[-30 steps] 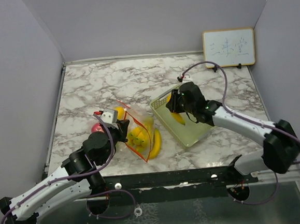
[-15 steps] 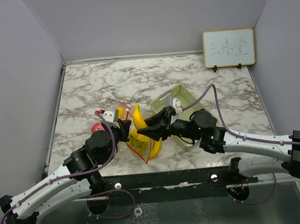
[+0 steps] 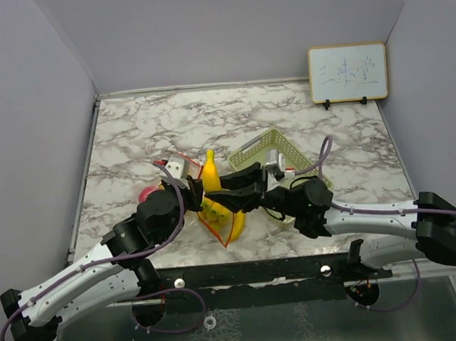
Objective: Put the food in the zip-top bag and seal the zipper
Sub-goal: Place the fake fruit in the zipper food storage bag.
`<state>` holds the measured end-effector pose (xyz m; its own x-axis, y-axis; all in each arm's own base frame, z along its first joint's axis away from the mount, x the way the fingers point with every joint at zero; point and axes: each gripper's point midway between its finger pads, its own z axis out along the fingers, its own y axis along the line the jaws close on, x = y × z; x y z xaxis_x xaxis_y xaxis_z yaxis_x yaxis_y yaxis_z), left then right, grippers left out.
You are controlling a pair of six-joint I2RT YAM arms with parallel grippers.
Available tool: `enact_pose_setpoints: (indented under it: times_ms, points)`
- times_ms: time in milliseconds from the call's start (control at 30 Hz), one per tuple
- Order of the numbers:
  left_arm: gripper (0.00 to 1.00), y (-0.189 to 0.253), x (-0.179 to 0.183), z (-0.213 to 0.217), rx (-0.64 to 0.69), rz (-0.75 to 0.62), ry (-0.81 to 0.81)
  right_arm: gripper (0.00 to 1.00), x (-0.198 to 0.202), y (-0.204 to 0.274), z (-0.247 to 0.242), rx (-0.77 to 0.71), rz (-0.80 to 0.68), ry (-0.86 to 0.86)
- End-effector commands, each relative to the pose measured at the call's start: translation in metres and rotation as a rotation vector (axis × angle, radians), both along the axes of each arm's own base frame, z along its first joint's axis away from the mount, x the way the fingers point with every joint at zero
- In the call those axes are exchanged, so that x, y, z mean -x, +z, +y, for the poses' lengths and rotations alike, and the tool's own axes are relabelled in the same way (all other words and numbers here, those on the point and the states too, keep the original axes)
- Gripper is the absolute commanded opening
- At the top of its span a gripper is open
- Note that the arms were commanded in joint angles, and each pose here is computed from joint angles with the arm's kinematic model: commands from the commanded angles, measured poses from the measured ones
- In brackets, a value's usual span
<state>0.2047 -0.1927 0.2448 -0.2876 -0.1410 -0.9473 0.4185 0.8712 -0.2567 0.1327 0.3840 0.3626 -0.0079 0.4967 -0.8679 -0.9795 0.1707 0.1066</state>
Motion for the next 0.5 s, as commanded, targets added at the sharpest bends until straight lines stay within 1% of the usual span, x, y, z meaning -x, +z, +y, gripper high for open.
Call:
enact_pose_setpoints:
  times_ms: [0,267,367,467]
  points:
    - [0.0,0.021,0.001,-0.01,0.056,-0.021,-0.035,0.02,0.003,0.015,0.003,-0.079,-0.028,0.019]
    - [0.0,0.02,0.002,-0.01,0.058,-0.018,-0.037,0.02,-0.01,-0.01,0.015,-0.06,0.02,-0.017]
    - [0.0,0.022,0.003,-0.008,0.07,-0.019,-0.038,0.02,-0.025,-0.028,0.018,-0.042,0.058,-0.079]
    - [0.0,0.025,0.005,-0.006,0.077,-0.021,-0.041,0.04,-0.04,-0.045,0.015,-0.018,0.053,-0.168]
